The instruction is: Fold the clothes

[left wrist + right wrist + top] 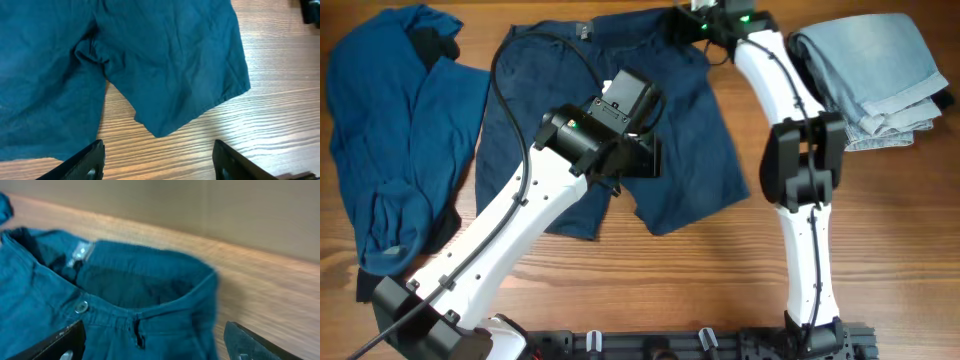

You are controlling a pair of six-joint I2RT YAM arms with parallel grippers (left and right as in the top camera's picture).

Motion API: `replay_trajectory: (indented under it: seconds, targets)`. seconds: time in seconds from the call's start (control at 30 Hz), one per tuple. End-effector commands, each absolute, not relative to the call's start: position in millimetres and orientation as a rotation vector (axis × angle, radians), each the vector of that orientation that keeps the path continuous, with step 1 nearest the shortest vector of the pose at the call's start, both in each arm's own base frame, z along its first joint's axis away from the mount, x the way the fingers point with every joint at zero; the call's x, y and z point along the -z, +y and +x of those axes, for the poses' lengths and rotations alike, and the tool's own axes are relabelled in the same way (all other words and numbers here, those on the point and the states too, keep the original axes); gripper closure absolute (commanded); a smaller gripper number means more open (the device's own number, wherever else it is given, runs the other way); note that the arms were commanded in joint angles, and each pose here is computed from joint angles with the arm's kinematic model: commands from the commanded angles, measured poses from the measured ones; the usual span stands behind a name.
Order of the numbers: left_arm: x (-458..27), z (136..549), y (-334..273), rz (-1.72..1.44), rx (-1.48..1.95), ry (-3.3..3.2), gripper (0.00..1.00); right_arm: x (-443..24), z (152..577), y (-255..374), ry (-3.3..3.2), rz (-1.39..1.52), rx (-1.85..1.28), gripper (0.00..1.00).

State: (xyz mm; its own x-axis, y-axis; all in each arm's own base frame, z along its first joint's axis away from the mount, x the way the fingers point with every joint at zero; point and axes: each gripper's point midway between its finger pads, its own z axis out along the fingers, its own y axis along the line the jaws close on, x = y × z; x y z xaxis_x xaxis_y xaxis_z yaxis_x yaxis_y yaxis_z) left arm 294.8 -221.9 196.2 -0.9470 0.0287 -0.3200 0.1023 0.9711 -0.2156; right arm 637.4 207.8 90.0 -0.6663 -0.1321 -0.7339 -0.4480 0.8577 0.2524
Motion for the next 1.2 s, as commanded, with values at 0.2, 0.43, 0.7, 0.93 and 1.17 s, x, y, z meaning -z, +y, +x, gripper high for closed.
replay_trajectory:
  seconds: [0.2, 0.43, 0.7, 0.93, 1.17]
  targets:
    - [-193, 299, -211, 0.065, 0.251, 2.794, 0.28, -39, 663, 203, 2.261, -0.282, -0.452, 0.26]
    - [-196, 305, -215, 0.062, 0.272, 2.769, 0.26, -10, 667, 199, 2.270, -0.269, -0.449, 0.47]
    - [-197, 307, -217, 0.062, 0.282, 2.757, 0.25, -1, 661, 196, 2.324, -0.222, -0.459, 0.95]
    - [-200, 312, -220, 0.060, 0.302, 2.733, 0.25, -72, 656, 101, 2.392, 0.099, -0.213, 0.96]
    - [-203, 316, -224, 0.060, 0.318, 2.712, 0.25, -70, 574, 6, 2.693, 0.469, 0.023, 0.96]
